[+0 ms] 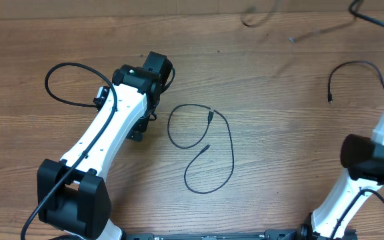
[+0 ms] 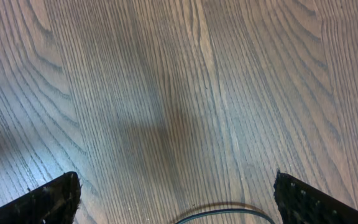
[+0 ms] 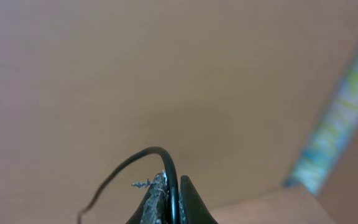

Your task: Untangle cables

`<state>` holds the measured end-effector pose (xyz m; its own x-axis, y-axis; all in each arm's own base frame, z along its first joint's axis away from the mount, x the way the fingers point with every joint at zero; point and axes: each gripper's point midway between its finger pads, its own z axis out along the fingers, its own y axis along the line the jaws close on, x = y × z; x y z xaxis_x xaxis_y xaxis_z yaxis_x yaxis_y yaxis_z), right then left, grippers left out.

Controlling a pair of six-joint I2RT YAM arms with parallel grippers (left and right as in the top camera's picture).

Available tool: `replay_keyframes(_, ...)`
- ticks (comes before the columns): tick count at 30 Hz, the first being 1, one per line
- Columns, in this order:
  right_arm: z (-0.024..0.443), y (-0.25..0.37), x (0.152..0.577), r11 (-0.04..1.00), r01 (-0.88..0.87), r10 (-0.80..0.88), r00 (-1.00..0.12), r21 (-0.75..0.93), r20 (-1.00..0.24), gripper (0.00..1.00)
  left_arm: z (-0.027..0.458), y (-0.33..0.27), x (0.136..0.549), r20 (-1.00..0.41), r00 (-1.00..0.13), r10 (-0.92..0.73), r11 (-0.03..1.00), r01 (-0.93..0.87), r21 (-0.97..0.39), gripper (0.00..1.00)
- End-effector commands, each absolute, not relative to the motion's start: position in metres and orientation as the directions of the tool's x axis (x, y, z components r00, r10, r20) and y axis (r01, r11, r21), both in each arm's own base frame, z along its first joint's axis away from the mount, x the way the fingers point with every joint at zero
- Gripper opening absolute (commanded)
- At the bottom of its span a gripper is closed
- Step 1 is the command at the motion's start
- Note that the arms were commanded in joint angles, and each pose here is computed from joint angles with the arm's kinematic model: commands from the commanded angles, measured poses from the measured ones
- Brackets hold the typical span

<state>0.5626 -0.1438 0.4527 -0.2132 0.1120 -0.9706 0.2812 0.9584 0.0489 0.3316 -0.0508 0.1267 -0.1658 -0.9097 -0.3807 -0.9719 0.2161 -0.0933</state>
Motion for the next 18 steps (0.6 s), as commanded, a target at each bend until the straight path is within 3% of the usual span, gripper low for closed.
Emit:
replay_keyframes(1, 0.396, -0.206, 0.569, 0.918, 0.395, 0.14, -0.302, 0.009, -0.943, 0.04, 0.131, -0.048, 0.335, -0.403, -0.174, -0.899, 0.231, -0.968, -0.096, 1.0)
replay_keyframes(4, 0.358, -0.254, 0.56, 0.884, 0.467, 0.187, -0.346, 0.004, -0.919, 0.05, 0.131, -0.048, 0.335, -0.403, -0.174, -0.899, 0.231, -0.968, -0.096, 0.99)
replay_keyframes(7, 0.328, -0.292, 0.546, 0.851, 0.524, 0.23, -0.373, 0.001, -0.899, 0.14, 0.131, -0.048, 0.335, -0.403, -0.174, -0.899, 0.231, -0.968, -0.096, 1.0)
replay_keyframes(12, 0.301, -0.339, 0.524, 0.804, 0.595, 0.278, -0.374, 0.001, -0.885, 0.16, 0.131, -0.048, 0.335, -0.403, -0.174, -0.899, 0.231, -0.968, -0.096, 1.0)
replay_keyframes(15, 0.292, -0.367, 0.506, 0.772, 0.636, 0.303, -0.367, 0.001, -0.88, 0.25, 0.131, -0.048, 0.335, -0.403, -0.174, -0.899, 0.231, -0.968, -0.096, 1.0)
replay_keyframes(17, 0.289, -0.384, 0.493, 0.752, 0.659, 0.326, -0.356, 0.011, -0.876, 0.37, 0.131, -0.048, 0.335, -0.403, -0.174, -0.899, 0.231, -0.968, -0.096, 1.0)
replay_keyframes(18, 0.289, -0.387, 0.49, 0.75, 0.661, 0.331, -0.354, 0.016, -0.875, 0.56, 0.131, -0.048, 0.335, -0.403, -0.174, -0.899, 0.231, -0.968, -0.096, 1.0)
